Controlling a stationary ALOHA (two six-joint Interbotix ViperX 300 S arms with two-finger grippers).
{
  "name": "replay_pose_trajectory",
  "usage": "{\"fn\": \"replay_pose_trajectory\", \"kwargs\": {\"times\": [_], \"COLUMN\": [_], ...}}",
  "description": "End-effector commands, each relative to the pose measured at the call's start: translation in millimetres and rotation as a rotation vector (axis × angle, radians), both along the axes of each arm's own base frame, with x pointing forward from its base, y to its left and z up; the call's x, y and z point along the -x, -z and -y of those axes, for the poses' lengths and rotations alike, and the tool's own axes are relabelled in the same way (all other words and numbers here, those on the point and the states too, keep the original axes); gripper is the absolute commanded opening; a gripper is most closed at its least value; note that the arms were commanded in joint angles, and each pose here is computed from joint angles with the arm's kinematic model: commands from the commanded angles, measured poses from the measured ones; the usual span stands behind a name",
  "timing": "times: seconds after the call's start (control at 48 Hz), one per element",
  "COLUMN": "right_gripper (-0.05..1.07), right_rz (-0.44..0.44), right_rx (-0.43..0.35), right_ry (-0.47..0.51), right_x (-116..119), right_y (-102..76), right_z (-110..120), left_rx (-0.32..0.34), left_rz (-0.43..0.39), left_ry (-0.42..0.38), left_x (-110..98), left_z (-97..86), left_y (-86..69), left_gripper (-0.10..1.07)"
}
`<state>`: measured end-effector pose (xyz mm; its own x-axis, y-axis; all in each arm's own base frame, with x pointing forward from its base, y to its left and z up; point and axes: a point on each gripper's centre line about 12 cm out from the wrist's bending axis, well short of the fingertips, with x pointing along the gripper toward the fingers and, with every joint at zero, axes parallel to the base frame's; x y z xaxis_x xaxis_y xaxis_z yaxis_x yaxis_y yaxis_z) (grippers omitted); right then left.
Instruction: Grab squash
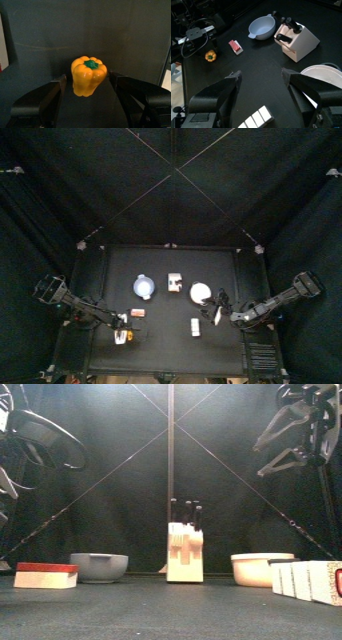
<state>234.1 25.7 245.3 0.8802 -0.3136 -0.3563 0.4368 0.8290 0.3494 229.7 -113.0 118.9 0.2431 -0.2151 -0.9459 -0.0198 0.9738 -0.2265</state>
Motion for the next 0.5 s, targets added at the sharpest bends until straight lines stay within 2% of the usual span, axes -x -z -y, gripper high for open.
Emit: {"fn": "replay_pose_trajectory", "kwargs": {"times": [0.0, 0.479], "right_gripper": [0.95, 0.95], "right_rz": [0.01, 0.009], "right_rx": [-0.003, -0.002], "right_ry": [0.004, 0.005], "right_x": [-1.2, -0.9], "right_y": [-3.8, -3.2], "right_z": [0.3, 0.6], "left_rx": [0.003, -0.034], "left_rz": [0.012, -0.019], "left_ry": [0.014, 0.034], "left_x": [-5.3, -4.8], "left_z": [5.6, 4.8], "left_y": [-1.8, 14.2], "left_gripper": [0.99, 0.99]}}
